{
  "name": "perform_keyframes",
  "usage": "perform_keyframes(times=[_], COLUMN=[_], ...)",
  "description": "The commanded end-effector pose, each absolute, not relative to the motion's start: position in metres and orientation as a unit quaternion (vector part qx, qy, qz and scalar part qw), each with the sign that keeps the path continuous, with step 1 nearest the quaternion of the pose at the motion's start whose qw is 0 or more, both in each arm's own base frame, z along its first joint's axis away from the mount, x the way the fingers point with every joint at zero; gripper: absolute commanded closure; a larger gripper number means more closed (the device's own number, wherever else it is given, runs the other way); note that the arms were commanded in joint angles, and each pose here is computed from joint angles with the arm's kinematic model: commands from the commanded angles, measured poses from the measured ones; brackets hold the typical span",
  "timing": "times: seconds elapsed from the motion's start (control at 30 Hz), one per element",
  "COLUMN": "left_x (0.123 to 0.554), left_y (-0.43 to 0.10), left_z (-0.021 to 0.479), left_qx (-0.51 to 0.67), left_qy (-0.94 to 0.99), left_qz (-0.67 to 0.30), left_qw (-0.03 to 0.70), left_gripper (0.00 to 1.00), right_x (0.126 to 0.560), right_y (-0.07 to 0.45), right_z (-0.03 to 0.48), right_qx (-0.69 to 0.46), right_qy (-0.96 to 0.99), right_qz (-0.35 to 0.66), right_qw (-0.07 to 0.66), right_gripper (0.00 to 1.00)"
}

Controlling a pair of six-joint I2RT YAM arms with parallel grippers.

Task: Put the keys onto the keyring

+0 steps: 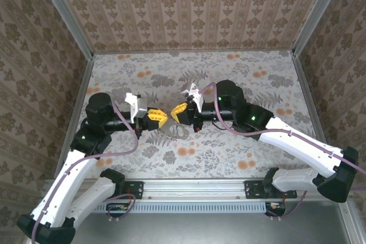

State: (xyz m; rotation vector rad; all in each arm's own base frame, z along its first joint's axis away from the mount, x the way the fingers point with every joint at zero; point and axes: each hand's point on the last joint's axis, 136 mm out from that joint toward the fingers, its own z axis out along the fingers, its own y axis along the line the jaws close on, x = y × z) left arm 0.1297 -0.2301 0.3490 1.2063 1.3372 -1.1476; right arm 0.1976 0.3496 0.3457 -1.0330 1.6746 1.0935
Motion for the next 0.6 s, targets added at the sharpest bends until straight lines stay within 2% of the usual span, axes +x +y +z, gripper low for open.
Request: perform_keyframes(times=[0.0,0.43,0.57], left_x=[0.1101,0.1097,0.1089], left_y=[-0.2263,-0.2258,-0.2257], left_z=[0.3753,0.376,0.3766], left_qx=[0.527,0.525,0.526], left_qy=[0.483,0.482,0.481], left_qz=[-0.471,-0.47,-0.471], left_qw=[0.517,0.52,0.519], left_gripper=[1.0,1.0,1.0], right_x=[0.2132,0.2125,0.2116], right_y=[0.3403,0.34,0.3389], right_z=[0.3155,0.3163,0.3205], right_qx=[-0.39,-0.391,-0.391], right_qy=[0.725,0.723,0.719], right_qz=[0.407,0.413,0.416], right_qw=[0.396,0.391,0.398], right_gripper=[1.0,1.0,0.9])
